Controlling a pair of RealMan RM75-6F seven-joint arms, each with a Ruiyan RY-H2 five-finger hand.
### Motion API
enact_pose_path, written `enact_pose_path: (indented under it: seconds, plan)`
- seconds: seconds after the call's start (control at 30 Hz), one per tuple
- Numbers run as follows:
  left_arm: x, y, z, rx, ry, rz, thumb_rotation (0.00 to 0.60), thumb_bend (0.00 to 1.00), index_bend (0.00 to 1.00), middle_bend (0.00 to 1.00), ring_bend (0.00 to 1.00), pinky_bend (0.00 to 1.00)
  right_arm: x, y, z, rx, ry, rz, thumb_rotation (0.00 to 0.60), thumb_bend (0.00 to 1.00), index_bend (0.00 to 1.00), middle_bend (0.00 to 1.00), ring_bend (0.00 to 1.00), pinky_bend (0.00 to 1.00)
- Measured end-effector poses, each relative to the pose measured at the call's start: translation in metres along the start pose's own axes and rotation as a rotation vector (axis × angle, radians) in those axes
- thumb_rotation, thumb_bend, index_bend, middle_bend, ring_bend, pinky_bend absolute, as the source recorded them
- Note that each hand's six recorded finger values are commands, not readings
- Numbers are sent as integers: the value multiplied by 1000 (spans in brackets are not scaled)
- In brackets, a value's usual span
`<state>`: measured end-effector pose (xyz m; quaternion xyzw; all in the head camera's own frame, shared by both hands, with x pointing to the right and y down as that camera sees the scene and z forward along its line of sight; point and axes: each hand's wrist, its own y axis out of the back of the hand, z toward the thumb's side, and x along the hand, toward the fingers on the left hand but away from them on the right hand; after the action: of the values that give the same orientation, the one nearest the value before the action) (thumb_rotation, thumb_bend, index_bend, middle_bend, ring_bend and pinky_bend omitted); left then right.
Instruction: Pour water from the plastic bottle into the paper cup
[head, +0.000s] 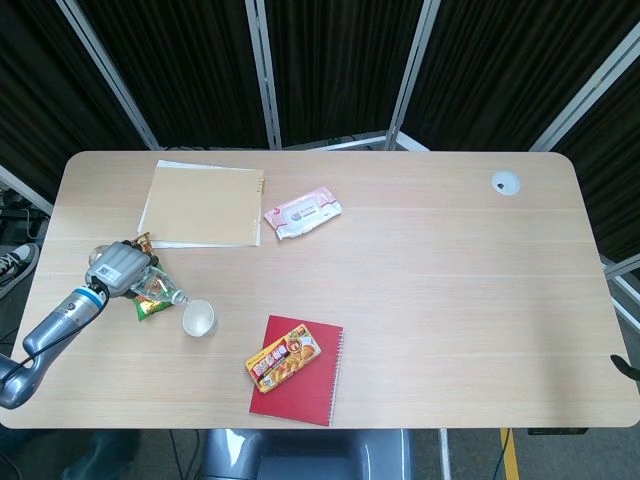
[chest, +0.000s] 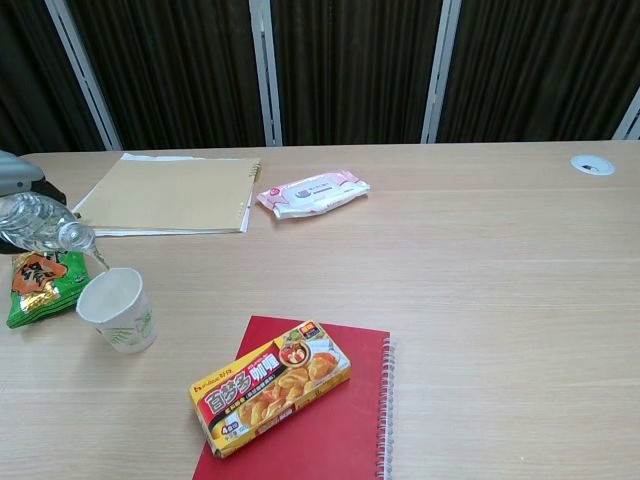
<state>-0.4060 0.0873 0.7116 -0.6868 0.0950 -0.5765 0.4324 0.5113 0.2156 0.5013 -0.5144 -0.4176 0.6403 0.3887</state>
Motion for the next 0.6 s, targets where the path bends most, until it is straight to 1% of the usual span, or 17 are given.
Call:
enact_pose_path:
  seconds: [0.6]
  plan:
    - [-2,3,3,47,-15,28,600,455,550,478,368,366,0,0,1,2,2,0,600,0,0,0,0,0]
